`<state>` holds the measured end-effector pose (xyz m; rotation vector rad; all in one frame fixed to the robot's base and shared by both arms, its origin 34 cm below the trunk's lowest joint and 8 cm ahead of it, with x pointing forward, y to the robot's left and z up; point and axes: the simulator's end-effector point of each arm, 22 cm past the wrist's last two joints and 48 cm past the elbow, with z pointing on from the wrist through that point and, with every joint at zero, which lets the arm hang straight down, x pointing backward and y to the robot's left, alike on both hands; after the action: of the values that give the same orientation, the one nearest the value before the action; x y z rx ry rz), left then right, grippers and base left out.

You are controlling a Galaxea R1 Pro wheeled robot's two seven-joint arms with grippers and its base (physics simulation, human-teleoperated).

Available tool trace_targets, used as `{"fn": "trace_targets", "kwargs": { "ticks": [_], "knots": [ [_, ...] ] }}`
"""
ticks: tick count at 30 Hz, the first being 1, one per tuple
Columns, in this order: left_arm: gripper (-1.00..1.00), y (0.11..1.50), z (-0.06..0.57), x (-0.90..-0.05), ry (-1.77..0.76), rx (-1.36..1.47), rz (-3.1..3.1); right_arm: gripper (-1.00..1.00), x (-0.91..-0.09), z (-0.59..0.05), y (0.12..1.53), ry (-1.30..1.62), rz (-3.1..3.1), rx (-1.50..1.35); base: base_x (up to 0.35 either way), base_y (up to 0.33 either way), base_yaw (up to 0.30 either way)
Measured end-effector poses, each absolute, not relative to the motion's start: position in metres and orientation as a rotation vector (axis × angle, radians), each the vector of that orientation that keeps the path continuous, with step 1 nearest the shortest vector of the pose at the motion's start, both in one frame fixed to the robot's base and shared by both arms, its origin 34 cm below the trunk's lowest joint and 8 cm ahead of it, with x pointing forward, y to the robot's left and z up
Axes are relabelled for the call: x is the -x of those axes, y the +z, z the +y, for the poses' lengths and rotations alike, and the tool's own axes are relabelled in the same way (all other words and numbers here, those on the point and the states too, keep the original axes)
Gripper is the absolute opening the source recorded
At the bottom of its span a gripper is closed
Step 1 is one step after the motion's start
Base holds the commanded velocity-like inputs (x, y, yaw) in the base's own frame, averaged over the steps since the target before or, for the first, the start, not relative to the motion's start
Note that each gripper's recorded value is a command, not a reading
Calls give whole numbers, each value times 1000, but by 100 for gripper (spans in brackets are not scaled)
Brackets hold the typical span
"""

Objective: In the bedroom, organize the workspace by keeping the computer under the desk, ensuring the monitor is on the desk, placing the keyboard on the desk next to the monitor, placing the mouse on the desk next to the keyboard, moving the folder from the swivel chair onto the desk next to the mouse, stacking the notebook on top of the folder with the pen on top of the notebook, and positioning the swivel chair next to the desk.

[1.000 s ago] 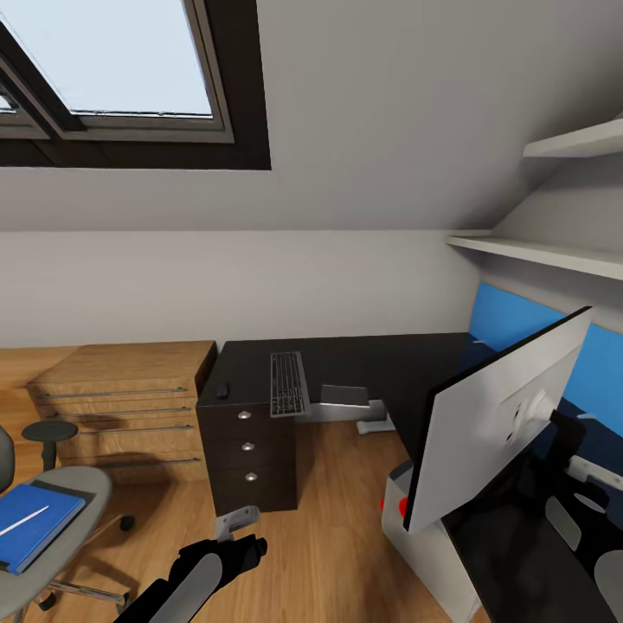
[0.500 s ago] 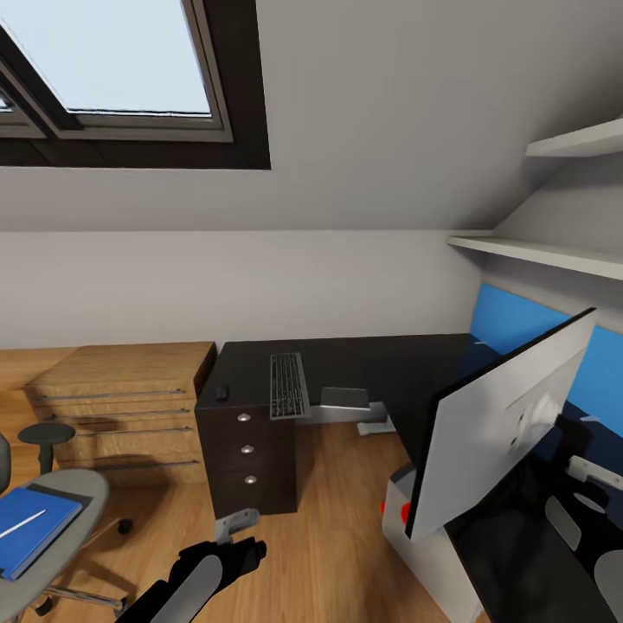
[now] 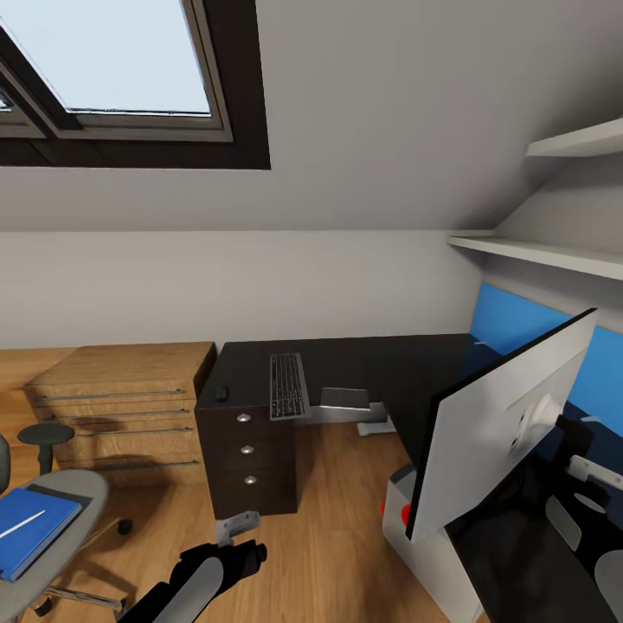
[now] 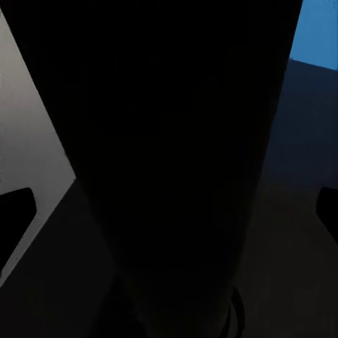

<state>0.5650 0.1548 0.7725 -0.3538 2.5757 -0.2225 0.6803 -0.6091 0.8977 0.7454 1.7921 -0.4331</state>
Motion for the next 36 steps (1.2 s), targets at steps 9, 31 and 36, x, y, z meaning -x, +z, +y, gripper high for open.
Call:
{"fn": "trace_targets", "kwargs": {
  "ticks": [9, 31, 36],
  "knots": [
    [100, 772, 154, -564, -220, 346, 2577, -100, -680, -609, 898, -434, 1787, -747, 0, 0, 0],
    [100, 770, 150, -561, -212, 318, 2581, -100, -680, -608, 898, -431, 1786, -750, 0, 0, 0],
    [100, 770, 150, -561, -211, 318, 2581, -100, -680, -608, 898, -430, 1786, -750, 0, 0, 0]
  ]
}}
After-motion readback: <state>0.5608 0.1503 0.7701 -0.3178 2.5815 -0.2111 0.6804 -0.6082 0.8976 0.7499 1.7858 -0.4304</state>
